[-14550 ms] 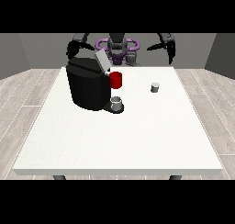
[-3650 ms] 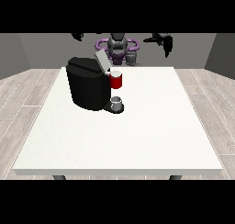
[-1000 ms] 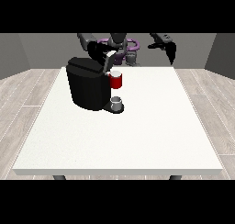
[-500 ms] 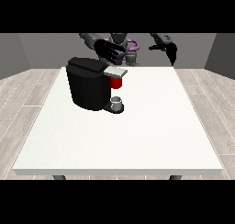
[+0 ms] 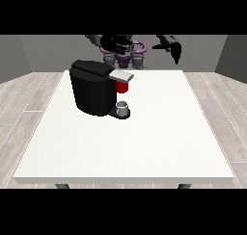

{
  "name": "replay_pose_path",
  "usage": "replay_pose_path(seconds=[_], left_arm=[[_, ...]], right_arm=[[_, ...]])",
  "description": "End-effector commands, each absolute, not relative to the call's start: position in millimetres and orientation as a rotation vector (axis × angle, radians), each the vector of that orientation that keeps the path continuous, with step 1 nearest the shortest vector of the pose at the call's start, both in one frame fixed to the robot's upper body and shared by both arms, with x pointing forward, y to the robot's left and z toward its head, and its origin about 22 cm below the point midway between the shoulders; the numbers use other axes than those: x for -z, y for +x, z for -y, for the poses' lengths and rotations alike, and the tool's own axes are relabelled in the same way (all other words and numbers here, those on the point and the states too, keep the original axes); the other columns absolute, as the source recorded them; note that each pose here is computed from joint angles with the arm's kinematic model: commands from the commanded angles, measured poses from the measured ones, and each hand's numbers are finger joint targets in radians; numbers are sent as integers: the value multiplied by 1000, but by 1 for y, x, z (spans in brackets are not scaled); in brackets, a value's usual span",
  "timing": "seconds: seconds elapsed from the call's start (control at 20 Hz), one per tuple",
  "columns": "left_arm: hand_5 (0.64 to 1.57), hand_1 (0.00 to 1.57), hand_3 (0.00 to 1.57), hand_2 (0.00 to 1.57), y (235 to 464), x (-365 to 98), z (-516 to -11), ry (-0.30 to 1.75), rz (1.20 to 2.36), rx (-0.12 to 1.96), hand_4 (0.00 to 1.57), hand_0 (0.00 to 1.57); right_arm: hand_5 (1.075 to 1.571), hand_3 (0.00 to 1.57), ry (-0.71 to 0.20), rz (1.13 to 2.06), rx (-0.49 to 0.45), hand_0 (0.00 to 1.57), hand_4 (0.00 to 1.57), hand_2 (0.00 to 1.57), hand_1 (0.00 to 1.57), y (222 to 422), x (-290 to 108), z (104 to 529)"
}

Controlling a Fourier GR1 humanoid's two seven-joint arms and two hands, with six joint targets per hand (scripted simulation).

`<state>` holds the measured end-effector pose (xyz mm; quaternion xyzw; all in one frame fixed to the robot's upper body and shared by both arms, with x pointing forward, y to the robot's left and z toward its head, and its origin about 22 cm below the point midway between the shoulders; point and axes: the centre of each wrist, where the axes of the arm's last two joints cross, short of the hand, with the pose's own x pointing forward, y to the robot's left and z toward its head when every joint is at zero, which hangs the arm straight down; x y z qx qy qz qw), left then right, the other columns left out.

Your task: Insert the coffee pod into the coffee machine and close the lid

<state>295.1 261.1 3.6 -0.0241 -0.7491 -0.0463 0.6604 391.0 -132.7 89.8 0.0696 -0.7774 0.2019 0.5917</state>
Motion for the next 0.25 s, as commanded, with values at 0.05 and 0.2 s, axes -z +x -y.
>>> replay_pose_path(seconds=[0.05,0.2], left_arm=[[1571,0,0,0,296,6,-269,-53,1690,74,192,0],[1571,0,0,0,276,28,-275,-29,1645,38,192,0]], right_arm=[[1571,0,301,1802,-350,0,286,0,0,359,-55,128],[1571,0,253,1721,-258,0,157,0,0,327,-10,141]])
